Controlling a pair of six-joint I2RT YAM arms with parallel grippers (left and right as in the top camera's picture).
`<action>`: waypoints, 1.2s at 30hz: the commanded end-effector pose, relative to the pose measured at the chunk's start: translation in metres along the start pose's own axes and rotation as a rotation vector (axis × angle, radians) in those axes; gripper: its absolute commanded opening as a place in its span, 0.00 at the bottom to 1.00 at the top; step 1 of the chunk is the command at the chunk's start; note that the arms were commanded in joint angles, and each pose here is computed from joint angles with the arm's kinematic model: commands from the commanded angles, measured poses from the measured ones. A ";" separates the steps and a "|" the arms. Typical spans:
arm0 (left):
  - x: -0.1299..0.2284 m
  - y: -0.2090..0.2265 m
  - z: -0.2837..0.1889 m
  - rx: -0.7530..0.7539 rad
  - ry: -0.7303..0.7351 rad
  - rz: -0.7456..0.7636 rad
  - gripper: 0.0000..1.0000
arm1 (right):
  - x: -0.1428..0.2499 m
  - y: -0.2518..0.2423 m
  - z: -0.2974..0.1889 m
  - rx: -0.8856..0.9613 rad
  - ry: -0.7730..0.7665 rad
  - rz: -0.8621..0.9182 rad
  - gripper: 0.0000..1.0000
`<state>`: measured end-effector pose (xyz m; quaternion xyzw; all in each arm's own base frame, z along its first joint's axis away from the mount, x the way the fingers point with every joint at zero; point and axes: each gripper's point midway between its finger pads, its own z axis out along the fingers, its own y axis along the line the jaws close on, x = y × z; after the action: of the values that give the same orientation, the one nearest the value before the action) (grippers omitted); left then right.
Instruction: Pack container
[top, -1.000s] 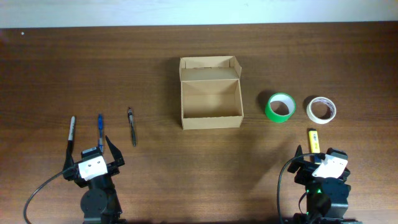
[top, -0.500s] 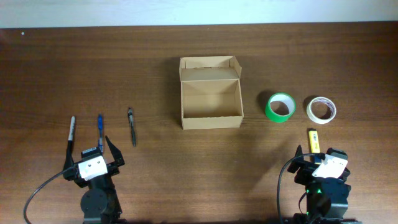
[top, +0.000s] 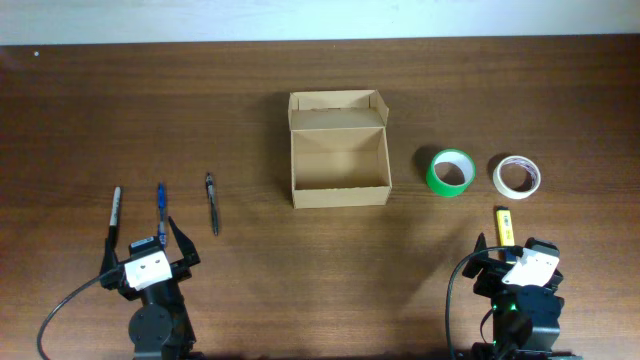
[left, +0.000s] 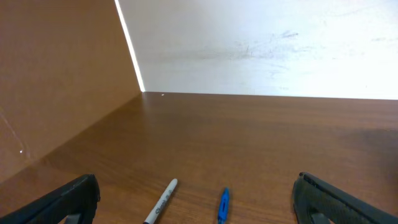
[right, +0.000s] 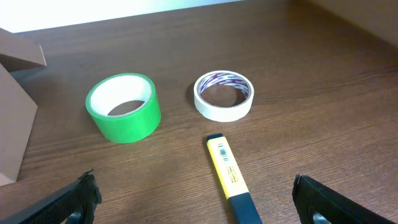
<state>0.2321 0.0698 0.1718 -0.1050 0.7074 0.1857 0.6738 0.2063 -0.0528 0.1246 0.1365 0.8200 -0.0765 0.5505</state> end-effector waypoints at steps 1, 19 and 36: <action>0.000 -0.016 -0.001 0.095 -0.012 0.005 0.99 | 0.000 -0.001 0.000 0.003 -0.007 0.011 0.99; -0.036 -0.081 -0.026 0.519 0.118 -0.333 0.99 | -0.043 0.066 -0.027 -0.406 -0.047 0.291 0.99; -0.128 -0.080 0.138 0.445 0.579 -0.072 0.99 | -0.234 0.075 -0.047 -0.308 0.252 0.088 0.99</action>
<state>0.3726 0.0344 0.2872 -0.0406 0.8760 -0.0069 0.4806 0.2594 0.0008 0.3423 0.1112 0.8643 0.1016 0.4799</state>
